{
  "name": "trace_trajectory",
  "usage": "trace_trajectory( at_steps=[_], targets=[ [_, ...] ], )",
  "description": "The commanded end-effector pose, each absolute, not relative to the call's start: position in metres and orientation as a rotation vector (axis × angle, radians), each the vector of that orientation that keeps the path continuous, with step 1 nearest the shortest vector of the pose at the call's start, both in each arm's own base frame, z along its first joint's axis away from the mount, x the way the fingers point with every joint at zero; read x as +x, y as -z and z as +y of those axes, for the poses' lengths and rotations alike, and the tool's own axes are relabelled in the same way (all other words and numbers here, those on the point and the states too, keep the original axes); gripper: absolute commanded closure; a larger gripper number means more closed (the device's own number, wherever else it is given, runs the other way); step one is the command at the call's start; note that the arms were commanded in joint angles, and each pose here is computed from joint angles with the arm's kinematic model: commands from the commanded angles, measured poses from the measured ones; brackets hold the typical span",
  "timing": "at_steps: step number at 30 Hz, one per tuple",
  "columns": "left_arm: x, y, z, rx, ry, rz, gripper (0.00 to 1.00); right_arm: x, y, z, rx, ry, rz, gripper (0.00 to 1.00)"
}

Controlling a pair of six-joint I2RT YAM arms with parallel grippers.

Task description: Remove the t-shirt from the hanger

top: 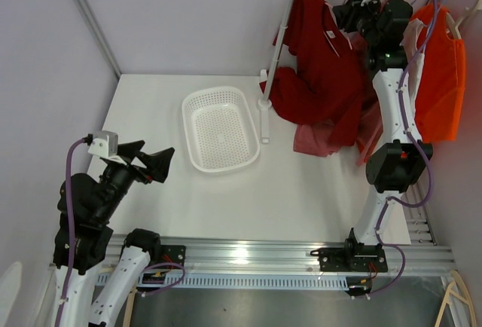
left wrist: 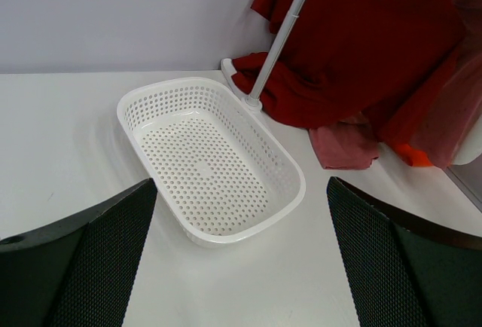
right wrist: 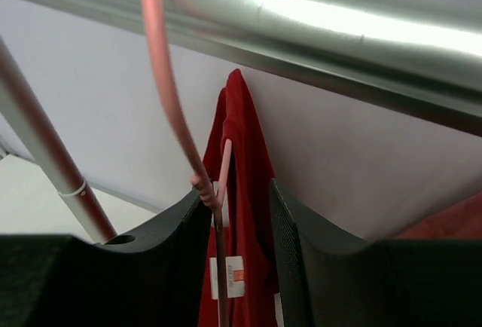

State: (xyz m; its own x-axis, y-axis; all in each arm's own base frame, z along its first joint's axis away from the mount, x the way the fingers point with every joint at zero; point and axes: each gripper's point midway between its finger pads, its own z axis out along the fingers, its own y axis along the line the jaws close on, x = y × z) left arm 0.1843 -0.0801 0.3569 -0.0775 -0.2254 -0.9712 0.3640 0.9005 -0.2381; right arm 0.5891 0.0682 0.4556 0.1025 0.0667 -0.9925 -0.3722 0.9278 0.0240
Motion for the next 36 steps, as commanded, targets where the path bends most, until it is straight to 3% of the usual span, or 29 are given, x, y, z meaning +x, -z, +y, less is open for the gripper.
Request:
trace_trajectory(
  at_steps=[1, 3, 6, 11, 26, 36],
  targets=[
    [0.182, -0.36, -0.082, 0.133, 0.491, 1.555, 0.01, 0.565, -0.503, 0.071, -0.374, -0.342, 1.282, 0.62],
    [0.183, -0.359, -0.082, 0.133, 0.491, 1.559, 0.0, 0.563, -0.504, 0.072, -0.392, -0.362, 1.273, 0.69],
    [0.183, -0.357, -0.082, 0.133, 0.491, 1.562, 0.01, 0.565, -0.503, 0.074, -0.388, -0.385, 1.273, 0.87],
    [0.184, -0.355, -0.082, 0.132, 0.492, 1.567, 0.0, 0.558, -0.507, 0.077, -0.413, -0.447, 1.272, 1.0],
    [0.185, -0.356, -0.082, 0.128, 0.491, 1.568, 0.0, 0.536, -0.558, 0.069, -0.231, -0.391, 1.251, 1.0],
    [0.191, -0.357, -0.081, 0.094, 0.489, 1.605, 0.0, 0.488, -0.574, 0.045, 0.125, -0.173, 1.298, 1.0]
  ],
)
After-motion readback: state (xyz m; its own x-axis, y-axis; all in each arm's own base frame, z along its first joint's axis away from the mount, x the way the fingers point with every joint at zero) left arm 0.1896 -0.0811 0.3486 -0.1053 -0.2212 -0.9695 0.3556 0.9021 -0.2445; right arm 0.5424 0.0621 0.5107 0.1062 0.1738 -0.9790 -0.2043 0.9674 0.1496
